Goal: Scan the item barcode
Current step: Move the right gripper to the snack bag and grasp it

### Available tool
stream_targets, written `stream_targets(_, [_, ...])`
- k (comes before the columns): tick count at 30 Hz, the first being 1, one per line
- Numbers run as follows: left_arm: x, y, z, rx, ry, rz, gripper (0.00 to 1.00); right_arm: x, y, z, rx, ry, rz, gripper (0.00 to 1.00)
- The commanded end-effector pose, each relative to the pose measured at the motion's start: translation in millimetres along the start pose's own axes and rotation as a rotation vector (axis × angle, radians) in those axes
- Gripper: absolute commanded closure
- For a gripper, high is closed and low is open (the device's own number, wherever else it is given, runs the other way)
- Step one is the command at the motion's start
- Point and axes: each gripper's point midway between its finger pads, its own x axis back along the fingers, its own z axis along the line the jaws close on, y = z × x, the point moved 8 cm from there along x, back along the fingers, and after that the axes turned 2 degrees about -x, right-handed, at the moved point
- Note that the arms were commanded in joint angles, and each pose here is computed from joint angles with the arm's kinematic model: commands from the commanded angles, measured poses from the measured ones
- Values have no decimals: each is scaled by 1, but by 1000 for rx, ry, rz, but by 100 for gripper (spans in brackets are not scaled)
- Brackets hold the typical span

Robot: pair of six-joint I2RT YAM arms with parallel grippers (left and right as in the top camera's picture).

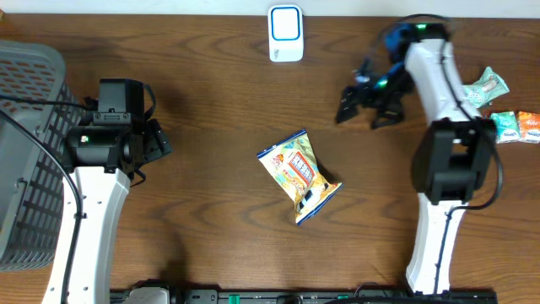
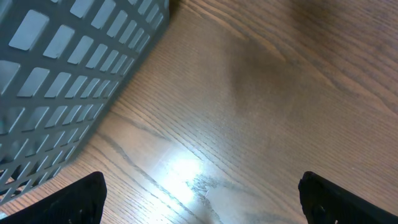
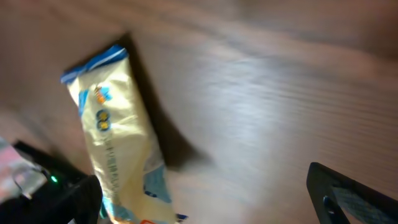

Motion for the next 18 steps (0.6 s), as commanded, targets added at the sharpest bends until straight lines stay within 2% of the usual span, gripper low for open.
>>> stream_targets(1, [0, 1, 3, -6, 21, -6, 2, -5, -9, 32, 103, -26, 23, 1])
stream_targets(6, [0, 1, 3, -5, 21, -6, 2, -27, -18, 69, 210, -139, 86, 1])
stream_targets(11, [0, 1, 3, -6, 21, -6, 2, -46, -33, 95, 271, -174, 160, 1])
stream_targets(18, [0, 1, 3, -6, 21, -6, 2, -85, -54, 99, 306, -262, 293, 1])
